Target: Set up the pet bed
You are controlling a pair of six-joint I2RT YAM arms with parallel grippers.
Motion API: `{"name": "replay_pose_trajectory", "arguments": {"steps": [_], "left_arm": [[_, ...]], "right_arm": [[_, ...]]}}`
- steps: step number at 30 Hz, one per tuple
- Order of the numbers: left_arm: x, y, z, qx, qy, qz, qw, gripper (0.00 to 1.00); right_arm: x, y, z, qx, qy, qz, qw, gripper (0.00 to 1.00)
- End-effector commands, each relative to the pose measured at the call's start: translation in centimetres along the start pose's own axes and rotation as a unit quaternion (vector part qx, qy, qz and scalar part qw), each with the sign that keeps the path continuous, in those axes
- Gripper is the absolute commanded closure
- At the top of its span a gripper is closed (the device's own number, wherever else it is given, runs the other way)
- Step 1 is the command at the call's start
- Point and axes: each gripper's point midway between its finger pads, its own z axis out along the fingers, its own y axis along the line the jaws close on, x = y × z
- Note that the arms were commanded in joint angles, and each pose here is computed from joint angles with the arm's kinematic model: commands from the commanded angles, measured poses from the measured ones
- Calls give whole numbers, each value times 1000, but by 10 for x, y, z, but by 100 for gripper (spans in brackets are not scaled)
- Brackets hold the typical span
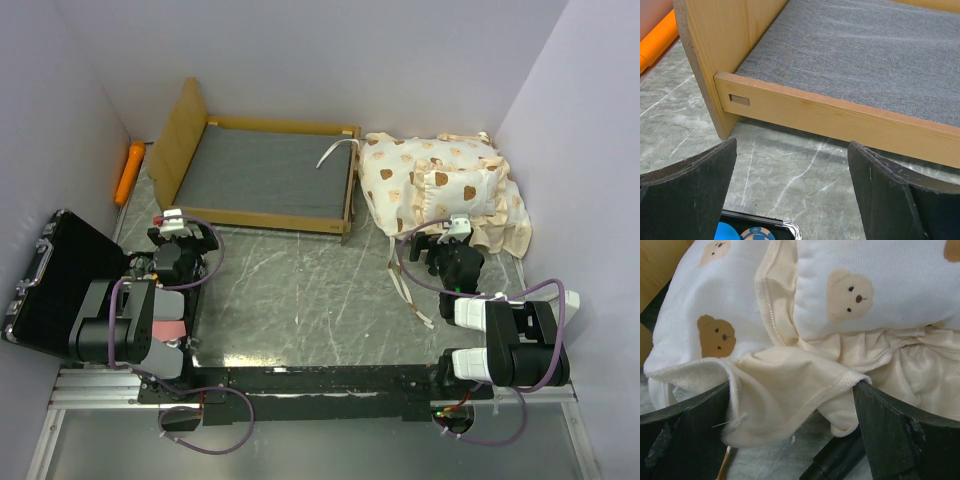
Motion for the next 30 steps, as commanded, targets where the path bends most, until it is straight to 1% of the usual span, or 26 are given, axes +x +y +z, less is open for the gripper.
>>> {"name": "replay_pose_trajectory", "arguments": {"steps": [1,4,7,8,9,10,11,12,13,14,15,16,17,18,19,20,21,22,23,25,26,27,29,30], "left_arm": [[-11,-6,3,11,-19,-5,1000,3],[-12,-6,3,11,-20,-6,1000,3],[-12,-8,1,18,-21,-6,1000,3],[-14,-13,2,34,-18,4,999,3],[-22,-21,3,55,-13,15,998,3],[-25,-40,4,105,17,25,994,3],[-42,-61,-1,170,20,60,983,3],[-56,-76,-6,211,28,62,975,3],[-66,-87,-12,246,32,78,966,2],[-85,-97,-18,273,25,85,958,1],[-100,-104,-25,292,32,89,952,1],[-118,-108,-31,299,35,97,949,2],[-148,-110,-35,299,31,107,948,2],[-173,-108,-38,290,29,122,949,1],[-175,-98,-42,264,67,128,954,1],[-193,-89,-42,234,77,138,959,1],[-204,-74,-38,190,89,151,966,3],[-218,-63,-33,155,95,162,970,3],[-226,-42,-25,111,108,170,973,3],[-231,-8,-7,58,138,159,976,3],[-227,8,4,36,157,147,976,3],[-227,22,15,13,170,139,975,3],[-222,43,33,-20,190,135,972,1],[-222,47,40,-23,191,134,972,1]], "right_arm": [[-26,-3,5,11,-44,1,999,1],[-39,-7,-3,23,-60,2,998,1],[-54,-2,-7,15,-54,-12,998,1],[-64,3,-8,17,-56,-9,998,1],[-67,2,-7,25,-41,14,999,1],[-76,7,-9,17,-40,38,998,3],[-83,19,-12,-10,-26,49,998,6],[-91,31,-13,-31,-16,53,998,8],[-102,41,-14,-33,-6,50,998,9],[-112,52,-15,-31,6,40,999,9],[-136,62,-15,-32,-2,30,999,10],[-142,75,-16,-39,10,23,999,10],[-154,87,-15,-47,14,25,999,10],[-158,97,-13,-53,30,28,998,11],[-163,109,-10,-60,48,33,997,12],[-169,117,-4,-58,63,36,996,12],[-167,125,3,-54,85,31,994,12],[-171,133,9,-55,98,28,993,13],[-168,138,19,-54,116,25,992,13],[-170,153,39,-66,145,24,987,13],[-156,158,51,-65,177,15,982,13],[-155,162,58,-67,193,12,979,14],[-143,166,72,-62,231,1,971,14],[-143,167,78,-60,239,-2,969,14]]}}
